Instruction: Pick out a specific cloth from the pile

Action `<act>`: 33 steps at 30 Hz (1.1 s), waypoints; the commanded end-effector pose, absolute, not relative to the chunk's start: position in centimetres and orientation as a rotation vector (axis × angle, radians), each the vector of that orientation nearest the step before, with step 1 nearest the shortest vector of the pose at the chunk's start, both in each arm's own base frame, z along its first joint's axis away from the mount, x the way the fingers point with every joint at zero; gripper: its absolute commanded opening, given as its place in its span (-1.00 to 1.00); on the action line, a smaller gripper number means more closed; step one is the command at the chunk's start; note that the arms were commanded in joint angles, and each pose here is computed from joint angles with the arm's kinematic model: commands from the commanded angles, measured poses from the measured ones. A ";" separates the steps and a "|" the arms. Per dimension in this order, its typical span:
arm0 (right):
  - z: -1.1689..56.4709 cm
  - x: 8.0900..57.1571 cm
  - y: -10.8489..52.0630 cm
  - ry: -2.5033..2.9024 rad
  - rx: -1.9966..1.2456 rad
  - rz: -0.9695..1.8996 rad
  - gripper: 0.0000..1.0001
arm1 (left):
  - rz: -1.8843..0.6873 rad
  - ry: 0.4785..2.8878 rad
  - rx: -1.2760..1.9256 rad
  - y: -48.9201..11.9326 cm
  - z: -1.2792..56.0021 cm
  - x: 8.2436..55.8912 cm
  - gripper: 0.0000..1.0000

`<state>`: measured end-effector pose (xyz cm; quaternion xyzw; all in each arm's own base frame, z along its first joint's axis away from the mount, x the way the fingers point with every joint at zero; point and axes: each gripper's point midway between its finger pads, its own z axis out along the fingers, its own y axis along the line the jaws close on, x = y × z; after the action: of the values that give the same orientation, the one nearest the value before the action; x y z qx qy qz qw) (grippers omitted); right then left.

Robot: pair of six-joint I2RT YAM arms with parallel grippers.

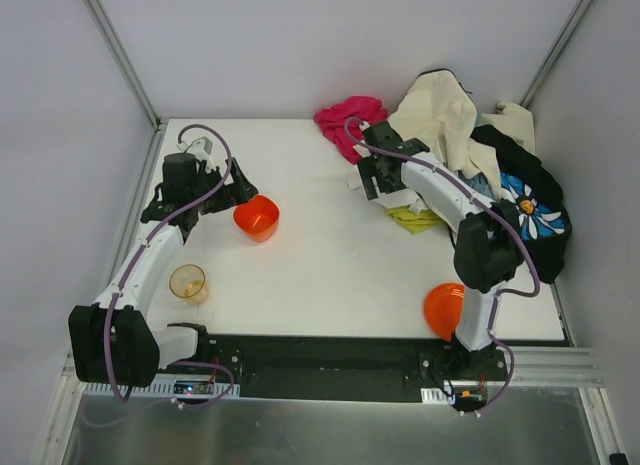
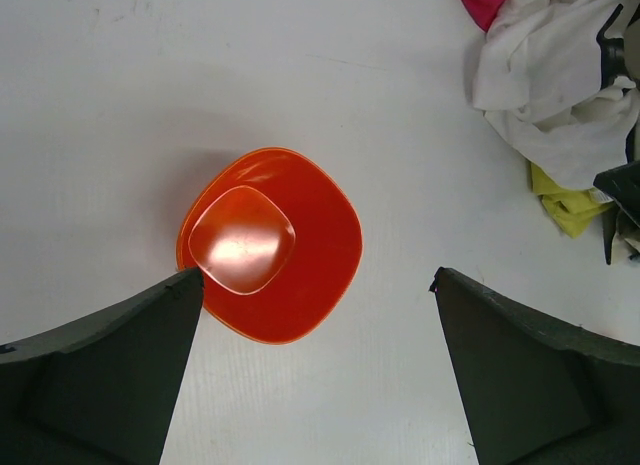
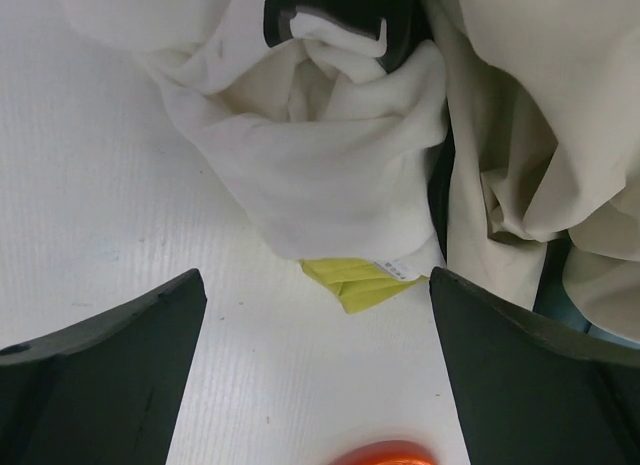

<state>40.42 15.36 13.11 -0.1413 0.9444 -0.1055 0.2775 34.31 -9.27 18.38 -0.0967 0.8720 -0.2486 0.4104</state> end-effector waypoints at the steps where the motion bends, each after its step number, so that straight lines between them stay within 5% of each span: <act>1: 15.3 41.2 14.4 2.506 -0.367 -0.375 0.92 | -0.642 2.146 -0.186 -9.5 19.8 34.8 0.98; 11: 16.4 42.3 14.9 2.505 -0.334 -0.298 0.92 | -0.689 2.131 -0.160 -10.3 21.5 36.6 0.98; 26: 9.1 45.5 15.6 2.715 -0.286 -0.191 0.90 | -0.748 2.195 -0.133 -11.2 19.6 37.0 0.98; 30: 8.3 45.1 15.3 2.748 -0.266 -0.176 0.30 | -0.748 2.193 -0.128 -11.2 19.6 37.0 0.98; 33: 8.4 45.2 14.7 2.746 -0.255 -0.197 -0.67 | -0.747 2.193 -0.131 -11.2 19.7 37.1 0.98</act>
<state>45.05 14.94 6.48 -0.1071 0.9747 -0.0800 0.1790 36.14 -11.01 17.48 -0.0763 0.8798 -0.2865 0.3715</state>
